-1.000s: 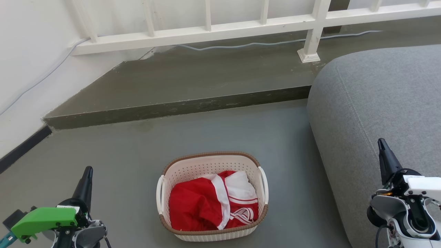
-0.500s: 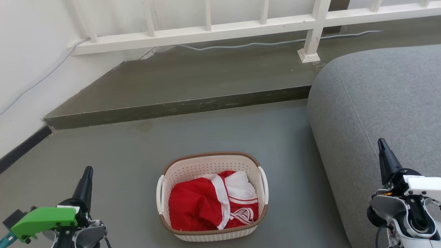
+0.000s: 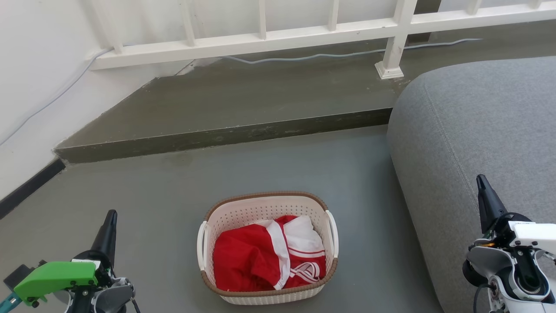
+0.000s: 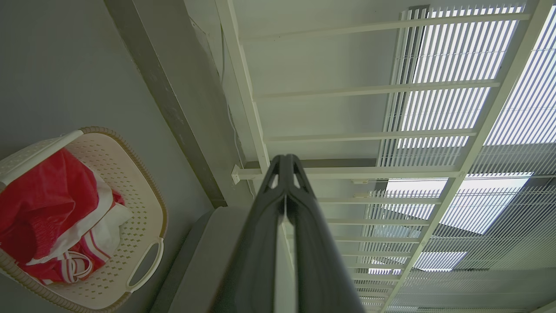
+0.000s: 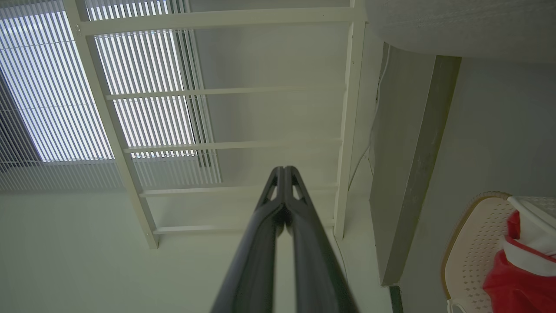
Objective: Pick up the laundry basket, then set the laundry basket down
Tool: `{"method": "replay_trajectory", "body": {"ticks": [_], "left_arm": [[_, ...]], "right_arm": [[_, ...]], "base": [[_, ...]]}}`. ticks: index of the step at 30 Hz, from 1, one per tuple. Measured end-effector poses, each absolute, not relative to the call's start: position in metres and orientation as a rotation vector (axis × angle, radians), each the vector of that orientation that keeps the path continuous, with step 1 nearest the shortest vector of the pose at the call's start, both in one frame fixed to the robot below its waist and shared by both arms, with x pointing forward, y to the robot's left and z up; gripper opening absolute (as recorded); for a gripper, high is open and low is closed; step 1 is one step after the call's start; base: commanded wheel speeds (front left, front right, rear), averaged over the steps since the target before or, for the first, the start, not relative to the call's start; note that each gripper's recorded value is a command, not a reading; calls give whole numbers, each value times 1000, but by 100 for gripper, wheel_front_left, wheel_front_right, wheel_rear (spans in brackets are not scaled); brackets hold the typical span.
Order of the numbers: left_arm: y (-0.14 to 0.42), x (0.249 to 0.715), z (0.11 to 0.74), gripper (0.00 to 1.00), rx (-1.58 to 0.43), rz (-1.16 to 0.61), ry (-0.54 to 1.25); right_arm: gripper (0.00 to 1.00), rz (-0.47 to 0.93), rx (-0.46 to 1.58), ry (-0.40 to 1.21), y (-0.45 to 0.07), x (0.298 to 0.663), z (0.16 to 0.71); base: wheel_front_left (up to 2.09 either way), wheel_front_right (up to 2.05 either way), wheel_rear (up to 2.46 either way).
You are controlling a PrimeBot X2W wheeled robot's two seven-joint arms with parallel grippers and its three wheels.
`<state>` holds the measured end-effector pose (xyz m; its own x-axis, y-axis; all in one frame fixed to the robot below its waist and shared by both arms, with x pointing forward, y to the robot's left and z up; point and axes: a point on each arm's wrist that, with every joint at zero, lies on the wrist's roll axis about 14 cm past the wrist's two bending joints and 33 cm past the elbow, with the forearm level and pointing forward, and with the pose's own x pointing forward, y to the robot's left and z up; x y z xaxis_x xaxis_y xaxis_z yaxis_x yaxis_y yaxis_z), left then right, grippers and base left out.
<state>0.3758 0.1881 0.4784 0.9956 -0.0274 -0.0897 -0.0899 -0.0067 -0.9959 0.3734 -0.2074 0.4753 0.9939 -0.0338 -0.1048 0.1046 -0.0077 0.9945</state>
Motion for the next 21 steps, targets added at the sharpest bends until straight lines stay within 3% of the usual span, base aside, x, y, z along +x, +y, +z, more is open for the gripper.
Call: {"method": "replay_trajectory", "body": {"ticks": [21], "left_arm": [[188,376,478,0,-1577,49,92]], "right_arm": [[0,-110,1576,55,-207,373,475]], "base": [[0,0,0]]}}
